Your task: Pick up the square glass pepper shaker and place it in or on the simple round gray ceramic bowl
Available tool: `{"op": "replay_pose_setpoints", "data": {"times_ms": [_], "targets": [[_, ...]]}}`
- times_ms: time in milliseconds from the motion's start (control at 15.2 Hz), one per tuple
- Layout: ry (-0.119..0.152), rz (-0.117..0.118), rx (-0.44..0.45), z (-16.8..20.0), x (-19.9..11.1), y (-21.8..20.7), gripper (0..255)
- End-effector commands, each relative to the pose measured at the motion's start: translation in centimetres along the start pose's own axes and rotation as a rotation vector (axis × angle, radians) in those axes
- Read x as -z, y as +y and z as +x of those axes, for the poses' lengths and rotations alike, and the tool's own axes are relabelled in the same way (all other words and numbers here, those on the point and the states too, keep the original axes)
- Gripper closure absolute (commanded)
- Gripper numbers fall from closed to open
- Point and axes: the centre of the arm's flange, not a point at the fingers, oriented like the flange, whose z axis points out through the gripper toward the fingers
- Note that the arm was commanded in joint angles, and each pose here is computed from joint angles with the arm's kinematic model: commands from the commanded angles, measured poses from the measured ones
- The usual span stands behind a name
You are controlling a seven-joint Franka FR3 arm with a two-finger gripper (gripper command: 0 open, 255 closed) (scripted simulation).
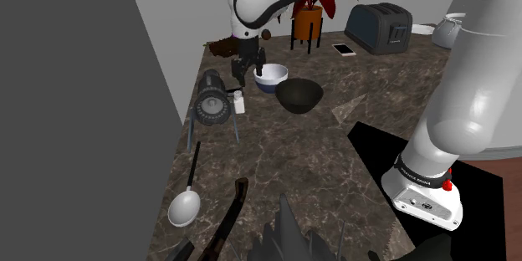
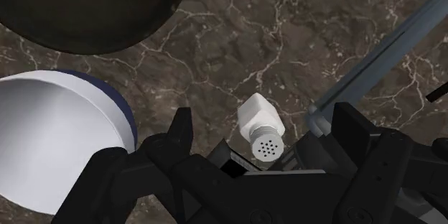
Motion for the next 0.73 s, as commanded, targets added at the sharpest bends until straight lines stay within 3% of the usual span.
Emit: {"op": "replay_pose_setpoints", "data": {"times_ms": [0, 264, 660], "targets": [[0.004, -0.010, -0.001, 2.1, -1.5, -0.9, 0], [0.010, -0.029, -0.002, 6.1, -3.8, -2.2, 0], [0.010, -0.029, -0.002, 6.1, -7.0, -2.1, 0]]}}
